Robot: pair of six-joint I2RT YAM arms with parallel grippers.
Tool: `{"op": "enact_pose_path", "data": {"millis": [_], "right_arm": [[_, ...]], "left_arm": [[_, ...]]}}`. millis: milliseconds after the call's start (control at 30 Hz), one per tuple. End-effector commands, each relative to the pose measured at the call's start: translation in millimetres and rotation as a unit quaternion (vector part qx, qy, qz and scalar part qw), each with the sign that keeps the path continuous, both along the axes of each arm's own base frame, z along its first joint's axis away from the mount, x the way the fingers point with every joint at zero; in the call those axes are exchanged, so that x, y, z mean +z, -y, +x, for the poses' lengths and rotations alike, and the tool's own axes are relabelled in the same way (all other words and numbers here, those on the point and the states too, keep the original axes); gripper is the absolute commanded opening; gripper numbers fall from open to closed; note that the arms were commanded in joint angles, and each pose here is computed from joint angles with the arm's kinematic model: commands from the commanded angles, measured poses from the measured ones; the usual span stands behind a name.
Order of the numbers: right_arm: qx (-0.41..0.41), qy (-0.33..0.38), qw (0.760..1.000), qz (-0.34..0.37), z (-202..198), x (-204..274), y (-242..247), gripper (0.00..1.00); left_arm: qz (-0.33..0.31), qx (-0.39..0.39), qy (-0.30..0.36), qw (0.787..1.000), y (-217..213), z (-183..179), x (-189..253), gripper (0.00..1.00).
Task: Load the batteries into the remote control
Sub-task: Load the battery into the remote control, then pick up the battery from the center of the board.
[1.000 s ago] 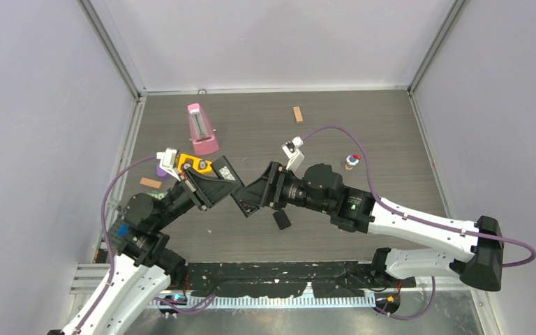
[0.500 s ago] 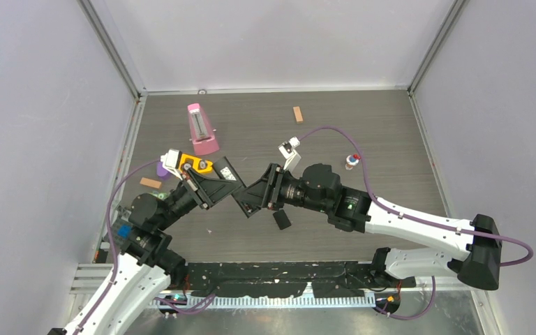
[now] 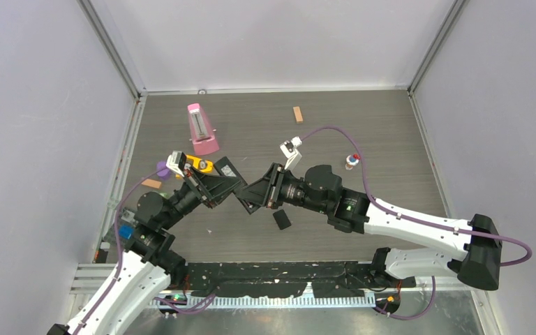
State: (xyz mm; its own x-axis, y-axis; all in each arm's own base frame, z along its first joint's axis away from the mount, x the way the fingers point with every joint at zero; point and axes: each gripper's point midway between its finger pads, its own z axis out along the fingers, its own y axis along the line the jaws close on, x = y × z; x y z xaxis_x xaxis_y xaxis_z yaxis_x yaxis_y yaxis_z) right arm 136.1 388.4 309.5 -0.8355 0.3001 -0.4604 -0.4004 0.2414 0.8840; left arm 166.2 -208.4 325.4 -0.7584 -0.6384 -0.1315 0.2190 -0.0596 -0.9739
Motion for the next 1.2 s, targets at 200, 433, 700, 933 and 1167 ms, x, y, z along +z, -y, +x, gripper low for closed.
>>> {"op": "enact_pose_path", "data": {"millis": [200, 433, 700, 933, 1167], "right_arm": [[-0.008, 0.015, 1.0, -0.002, 3, -8, 4, 0.72], [-0.061, 0.104, 0.993, 0.002, 15, 29, 32, 0.82], [-0.134, 0.12, 0.98, -0.079, 37, 10, 65, 0.79], [-0.204, 0.108, 0.94, -0.253, 86, -42, 55, 0.65], [-0.185, 0.077, 0.901, -0.386, 127, -125, -16, 0.53]], "left_arm": [[-0.027, 0.028, 0.084, 0.996, -15, -12, 43, 0.0], [0.142, 0.074, 0.175, 0.971, -19, -2, 17, 0.0], [0.319, 0.141, 0.213, 0.913, -49, 13, -3, 0.0], [0.406, 0.252, 0.183, 0.859, -106, 16, -3, 0.0], [0.45, 0.333, 0.137, 0.817, -155, 5, -12, 0.0]]}}
